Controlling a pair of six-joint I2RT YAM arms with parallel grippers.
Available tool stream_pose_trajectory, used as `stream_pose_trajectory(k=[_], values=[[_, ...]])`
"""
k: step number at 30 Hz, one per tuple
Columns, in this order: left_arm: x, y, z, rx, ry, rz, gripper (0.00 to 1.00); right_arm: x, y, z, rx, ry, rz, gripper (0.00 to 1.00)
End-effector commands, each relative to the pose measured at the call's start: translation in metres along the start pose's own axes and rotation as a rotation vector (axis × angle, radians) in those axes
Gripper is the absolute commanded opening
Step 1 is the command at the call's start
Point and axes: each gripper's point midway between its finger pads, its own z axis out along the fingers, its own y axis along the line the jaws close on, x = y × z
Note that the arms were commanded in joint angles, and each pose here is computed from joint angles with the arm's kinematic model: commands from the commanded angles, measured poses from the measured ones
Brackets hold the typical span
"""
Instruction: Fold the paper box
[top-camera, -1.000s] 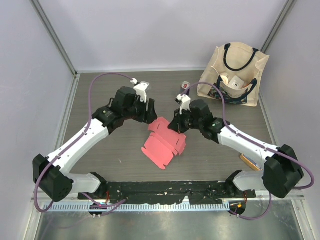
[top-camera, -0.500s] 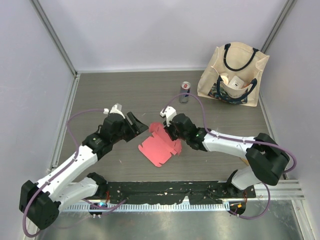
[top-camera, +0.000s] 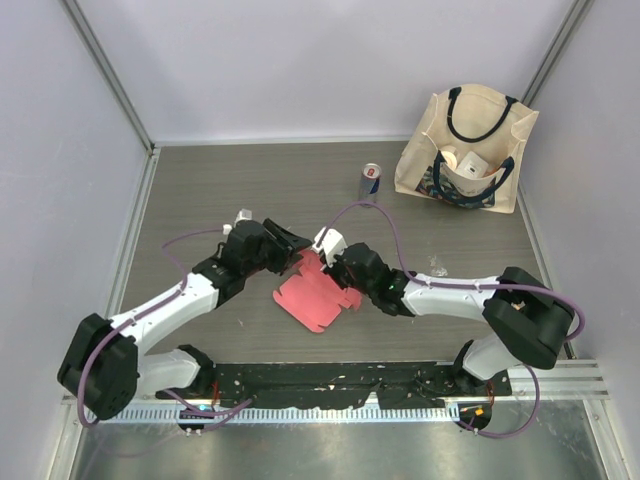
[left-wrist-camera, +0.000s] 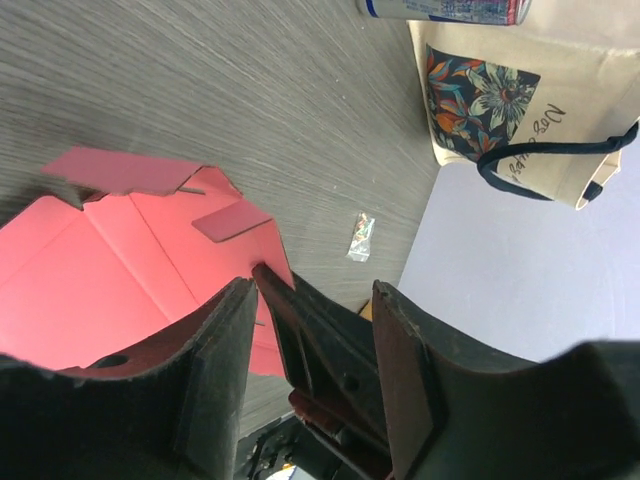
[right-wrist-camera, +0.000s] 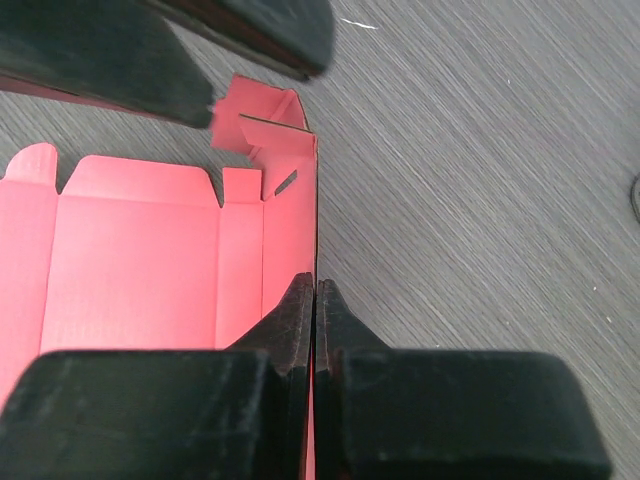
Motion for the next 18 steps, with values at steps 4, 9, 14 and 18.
stream_pose_trajectory(k=[4,9,14,18], values=[[0.006,-0.019,0.020,0.031,0.022,-0.137,0.49,-0.013,0.003,-0.001,0.024,-0.054,-0.065,0.02],[0.012,-0.012,0.027,0.005,0.031,-0.172,0.48,-0.014,0.008,0.001,0.014,-0.053,-0.080,0.02],[0.015,-0.006,0.032,-0.025,0.028,-0.166,0.39,-0.013,0.011,0.002,0.018,-0.046,-0.097,0.02],[0.018,-0.001,0.034,-0.045,0.030,-0.172,0.37,-0.014,0.012,0.002,0.031,-0.039,-0.112,0.02]])
